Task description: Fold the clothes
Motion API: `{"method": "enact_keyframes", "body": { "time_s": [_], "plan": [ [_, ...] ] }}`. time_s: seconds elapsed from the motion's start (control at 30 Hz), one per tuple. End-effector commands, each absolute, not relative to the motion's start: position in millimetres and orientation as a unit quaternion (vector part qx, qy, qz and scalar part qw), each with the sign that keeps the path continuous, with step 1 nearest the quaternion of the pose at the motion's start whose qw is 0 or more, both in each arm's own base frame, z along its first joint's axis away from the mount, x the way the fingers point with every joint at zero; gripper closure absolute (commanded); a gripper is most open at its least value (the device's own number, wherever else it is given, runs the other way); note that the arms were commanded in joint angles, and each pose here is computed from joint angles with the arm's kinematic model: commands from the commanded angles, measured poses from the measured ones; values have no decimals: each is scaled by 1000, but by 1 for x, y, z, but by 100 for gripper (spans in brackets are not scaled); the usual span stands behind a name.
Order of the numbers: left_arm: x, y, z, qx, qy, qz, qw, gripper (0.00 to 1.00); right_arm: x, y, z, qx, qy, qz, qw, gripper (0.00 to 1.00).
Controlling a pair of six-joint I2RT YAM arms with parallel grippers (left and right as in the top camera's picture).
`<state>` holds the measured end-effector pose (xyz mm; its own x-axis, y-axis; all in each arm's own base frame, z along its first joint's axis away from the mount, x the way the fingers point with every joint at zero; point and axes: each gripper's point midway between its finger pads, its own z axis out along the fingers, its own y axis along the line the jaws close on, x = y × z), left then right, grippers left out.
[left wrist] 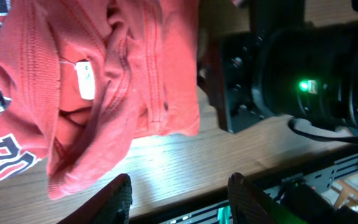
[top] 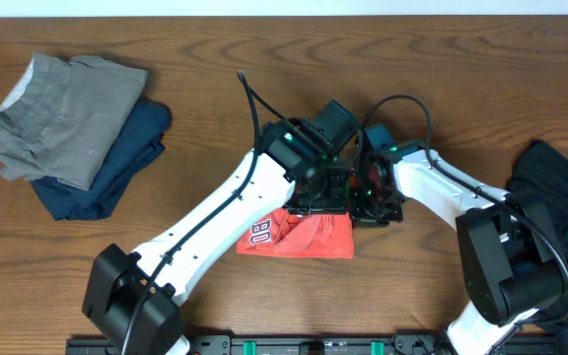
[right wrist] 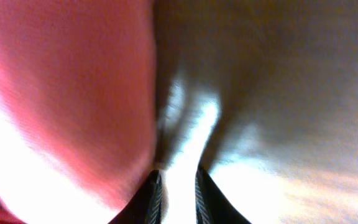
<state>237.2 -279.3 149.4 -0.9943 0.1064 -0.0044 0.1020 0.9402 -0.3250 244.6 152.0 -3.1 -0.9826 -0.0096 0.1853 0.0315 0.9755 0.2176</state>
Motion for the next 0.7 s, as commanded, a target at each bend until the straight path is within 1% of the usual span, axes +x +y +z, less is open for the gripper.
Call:
{"method": "enact_keyframes", "body": {
  "time_s": [0.0,0.13,0.2,0.23,0.27,0.37,0.4,0.47,0.67],
  "plan": [
    [250,-261,172,-60,-982,179,-20,49,258,127,7,-27,-994,-67,77,82],
    [278,-207,187,-3,-987,148,-63,48,278,114,38,-28,-996,-63,52,82],
    [295,-175,193,33,-987,133,-88,44,293,119,61,-10,-996,-87,28,81],
    [303,-160,195,56,-985,129,-95,43,299,128,74,15,-993,-113,13,80],
    [309,-147,195,72,-984,127,-98,42,304,138,85,38,-989,-140,1,79],
    [319,-118,189,105,-983,117,-96,41,315,170,116,99,-971,-212,-37,70],
    [321,-111,184,116,-983,113,-89,41,318,177,121,109,-969,-218,-47,65],
    [321,-104,175,119,-984,105,-78,41,321,188,124,125,-965,-222,-62,60],
    [316,-98,135,125,-989,83,-18,41,315,226,119,175,-956,-226,-73,59]
  ]
}}
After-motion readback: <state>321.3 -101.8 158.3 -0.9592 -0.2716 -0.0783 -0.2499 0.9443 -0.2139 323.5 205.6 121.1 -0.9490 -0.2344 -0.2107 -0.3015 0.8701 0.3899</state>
